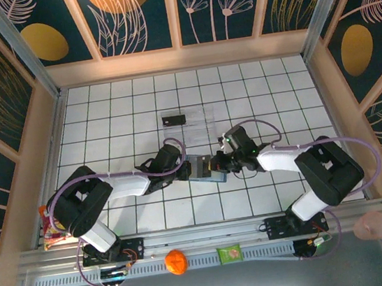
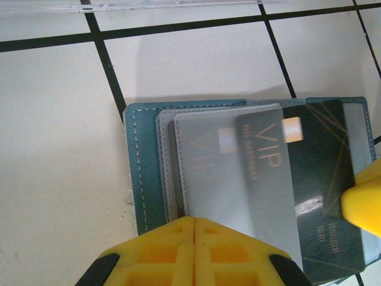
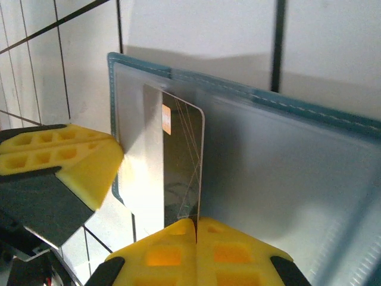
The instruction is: Take the credit cards out of the card holder
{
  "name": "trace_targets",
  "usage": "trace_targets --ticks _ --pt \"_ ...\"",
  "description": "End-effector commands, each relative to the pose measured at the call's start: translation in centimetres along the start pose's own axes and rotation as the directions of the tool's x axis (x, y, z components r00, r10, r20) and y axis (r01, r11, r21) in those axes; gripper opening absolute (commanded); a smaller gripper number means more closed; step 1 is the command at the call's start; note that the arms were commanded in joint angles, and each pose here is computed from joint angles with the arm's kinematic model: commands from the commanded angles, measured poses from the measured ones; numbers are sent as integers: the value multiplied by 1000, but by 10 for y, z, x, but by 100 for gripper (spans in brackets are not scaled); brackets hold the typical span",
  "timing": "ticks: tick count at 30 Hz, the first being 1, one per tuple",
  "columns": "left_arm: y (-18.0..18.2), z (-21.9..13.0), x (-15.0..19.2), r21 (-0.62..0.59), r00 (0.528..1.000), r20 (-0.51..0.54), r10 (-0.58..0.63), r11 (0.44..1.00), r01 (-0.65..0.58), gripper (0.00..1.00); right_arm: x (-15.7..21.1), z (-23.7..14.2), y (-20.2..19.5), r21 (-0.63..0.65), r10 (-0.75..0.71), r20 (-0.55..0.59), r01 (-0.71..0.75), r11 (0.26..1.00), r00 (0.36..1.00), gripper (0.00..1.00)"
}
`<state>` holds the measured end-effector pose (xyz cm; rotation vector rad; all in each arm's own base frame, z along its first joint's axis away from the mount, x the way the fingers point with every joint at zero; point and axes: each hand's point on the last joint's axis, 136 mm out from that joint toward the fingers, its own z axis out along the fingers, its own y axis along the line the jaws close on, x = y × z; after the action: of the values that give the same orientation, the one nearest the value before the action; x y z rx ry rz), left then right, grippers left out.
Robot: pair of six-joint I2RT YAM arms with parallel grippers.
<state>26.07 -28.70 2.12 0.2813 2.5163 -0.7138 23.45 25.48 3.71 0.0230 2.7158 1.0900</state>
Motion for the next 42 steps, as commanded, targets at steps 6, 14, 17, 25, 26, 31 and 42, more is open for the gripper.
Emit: trace_targets --ticks 6,14,17,25,26,31,42 --pt "15 -5 22 -42 998 -65 -19 999 17 12 -10 -29 0 66 -79 45 76 995 996 0" --pt "-11 -35 -20 13 998 69 -9 1000 8 54 -39 -57 46 44 -292 90 289 956 952 0" --pt "-13 -52 -35 -3 992 123 6 1000 -6 88 -49 -60 63 48 -381 100 378 925 919 0" --pt "17 -98 -56 -155 967 253 15 988 25 99 -102 -54 102 258 -646 111 606 753 755 0" --pt "21 -105 -58 -178 962 272 15 983 35 99 -110 -52 105 292 -677 98 630 720 729 0" --pt "33 -135 -66 -229 941 338 16 971 66 99 -140 -42 114 446 -829 -37 751 486 558 0" --pt "51 -167 -66 -170 910 404 -91 970 172 99 -161 -15 137 349 -936 -249 924 154 250 0"
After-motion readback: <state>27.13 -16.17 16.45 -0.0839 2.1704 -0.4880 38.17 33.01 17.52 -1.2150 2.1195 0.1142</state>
